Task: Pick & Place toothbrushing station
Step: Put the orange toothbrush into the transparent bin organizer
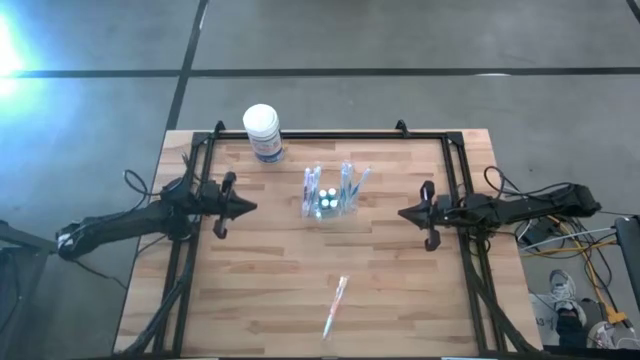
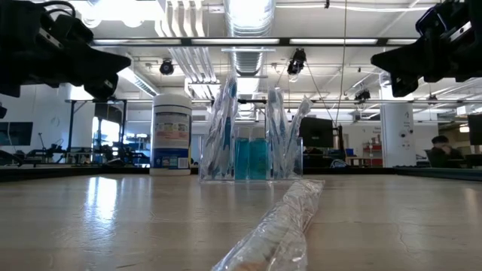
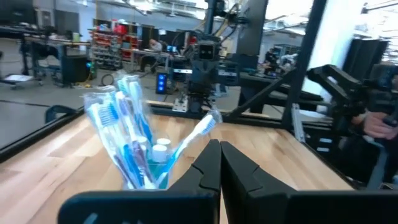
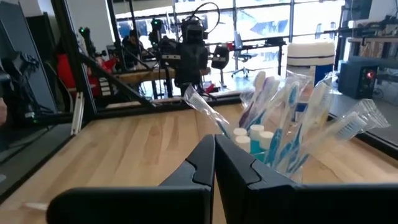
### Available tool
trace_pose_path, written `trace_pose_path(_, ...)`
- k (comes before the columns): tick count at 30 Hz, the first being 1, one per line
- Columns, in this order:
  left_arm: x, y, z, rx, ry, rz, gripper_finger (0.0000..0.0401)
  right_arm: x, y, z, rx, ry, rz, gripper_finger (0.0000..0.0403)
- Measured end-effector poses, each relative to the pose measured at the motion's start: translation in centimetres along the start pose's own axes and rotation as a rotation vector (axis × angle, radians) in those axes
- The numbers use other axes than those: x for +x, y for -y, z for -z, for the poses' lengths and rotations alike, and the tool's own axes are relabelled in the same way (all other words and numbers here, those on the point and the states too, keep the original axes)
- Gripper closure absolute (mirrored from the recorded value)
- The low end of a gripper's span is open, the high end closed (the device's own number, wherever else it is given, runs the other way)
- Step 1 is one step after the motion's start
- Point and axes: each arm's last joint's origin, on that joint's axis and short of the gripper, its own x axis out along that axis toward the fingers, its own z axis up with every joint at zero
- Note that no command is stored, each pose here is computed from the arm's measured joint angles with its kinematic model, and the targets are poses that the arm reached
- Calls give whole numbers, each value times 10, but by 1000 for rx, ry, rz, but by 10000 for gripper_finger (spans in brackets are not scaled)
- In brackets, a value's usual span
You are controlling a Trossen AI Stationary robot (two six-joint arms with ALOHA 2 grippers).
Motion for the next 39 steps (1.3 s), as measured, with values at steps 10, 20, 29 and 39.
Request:
trace_pose_path(10,0,-1,2,21,-13,-44,392,1,0,-3,-5,39,22,394)
trace_pose_path(20,0,-2,7,5,-61,-50,390,-2,0,-9,-47,97,16,394)
trace_pose_path(29,-1,-2,12,-40,-107,-57,389,-8,0,-12,-122,119,6,394)
trace_pose_path(39,-1,-3,13,-69,-120,-59,389,-16,0,-12,-130,134,-41,394)
